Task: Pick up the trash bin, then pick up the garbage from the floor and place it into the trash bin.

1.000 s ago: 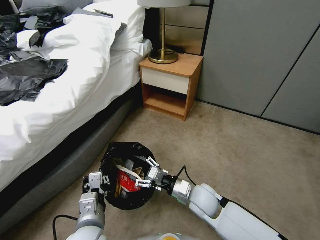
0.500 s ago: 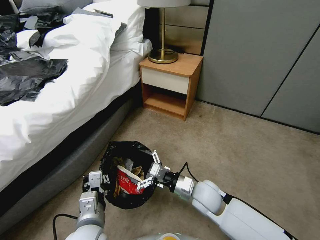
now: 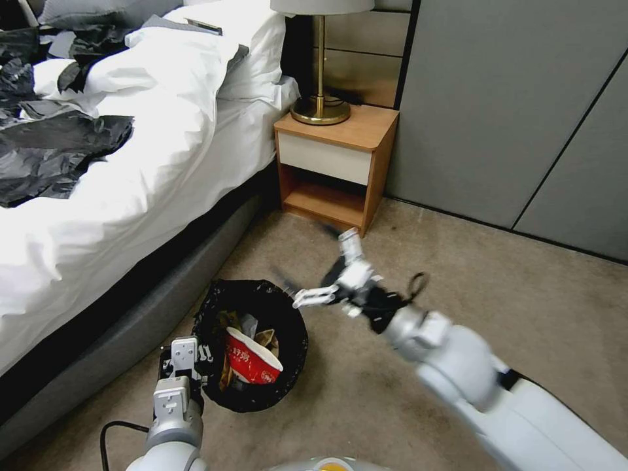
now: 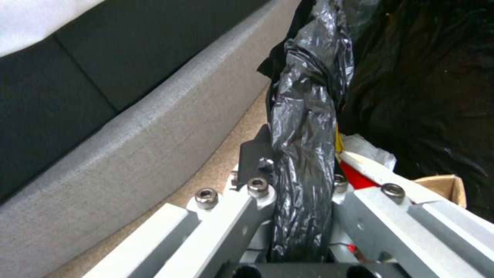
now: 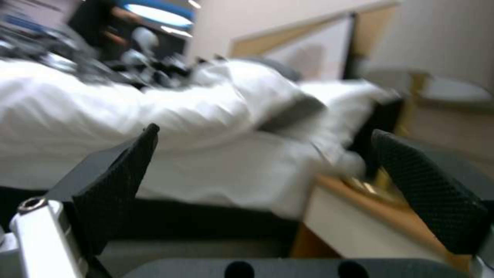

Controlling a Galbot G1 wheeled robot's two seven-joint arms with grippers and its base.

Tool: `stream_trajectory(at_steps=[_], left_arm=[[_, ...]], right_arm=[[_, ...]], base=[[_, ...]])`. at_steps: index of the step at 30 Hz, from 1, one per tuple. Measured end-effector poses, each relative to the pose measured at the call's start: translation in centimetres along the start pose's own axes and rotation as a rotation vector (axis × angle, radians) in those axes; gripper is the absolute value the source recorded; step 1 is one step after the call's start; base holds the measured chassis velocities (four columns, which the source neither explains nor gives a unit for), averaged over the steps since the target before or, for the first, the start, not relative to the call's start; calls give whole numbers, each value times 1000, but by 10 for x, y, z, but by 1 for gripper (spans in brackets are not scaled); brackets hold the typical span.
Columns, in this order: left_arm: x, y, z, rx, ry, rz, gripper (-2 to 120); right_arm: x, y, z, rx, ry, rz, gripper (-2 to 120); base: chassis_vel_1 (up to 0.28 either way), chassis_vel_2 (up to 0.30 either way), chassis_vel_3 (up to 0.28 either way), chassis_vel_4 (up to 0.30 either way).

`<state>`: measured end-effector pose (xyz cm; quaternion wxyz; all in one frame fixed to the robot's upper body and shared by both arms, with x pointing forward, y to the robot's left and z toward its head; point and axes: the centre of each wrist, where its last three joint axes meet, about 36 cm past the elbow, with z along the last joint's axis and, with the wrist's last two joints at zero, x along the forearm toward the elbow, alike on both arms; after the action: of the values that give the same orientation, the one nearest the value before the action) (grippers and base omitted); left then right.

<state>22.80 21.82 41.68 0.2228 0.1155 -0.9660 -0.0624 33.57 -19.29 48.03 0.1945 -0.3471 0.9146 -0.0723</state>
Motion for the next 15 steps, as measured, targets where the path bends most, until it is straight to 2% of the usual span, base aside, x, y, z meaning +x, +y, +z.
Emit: stream_trajectory(at_steps=[1,3,5,7,8,10,15], left_arm=[[0,0,0,0,0,0,1],[-1,1,0,0,0,0,1],[0,2,0,1,1,-1,1],[1,3,-1,8,3,-1,1],[1,3,-1,8,3,-1,1],[4,4,-3,13,3,-2,1],[7,5,-5,12,3,-1,1]], right_arm=[[0,0,0,0,0,0,100],[32,13,7,-28,82,150,100],[38,18,10,-36,96,180,100],[53,34,22,-65,129,238,100],[53,34,22,-65,129,238,100],[61,50,36,-91,152,273,100],[63,63,53,-122,179,305,100]], base=[[0,0,0,0],[0,0,0,0],[0,0,0,0],[0,0,0,0],[0,0,0,0],[0,0,0,0],[0,0,0,0]])
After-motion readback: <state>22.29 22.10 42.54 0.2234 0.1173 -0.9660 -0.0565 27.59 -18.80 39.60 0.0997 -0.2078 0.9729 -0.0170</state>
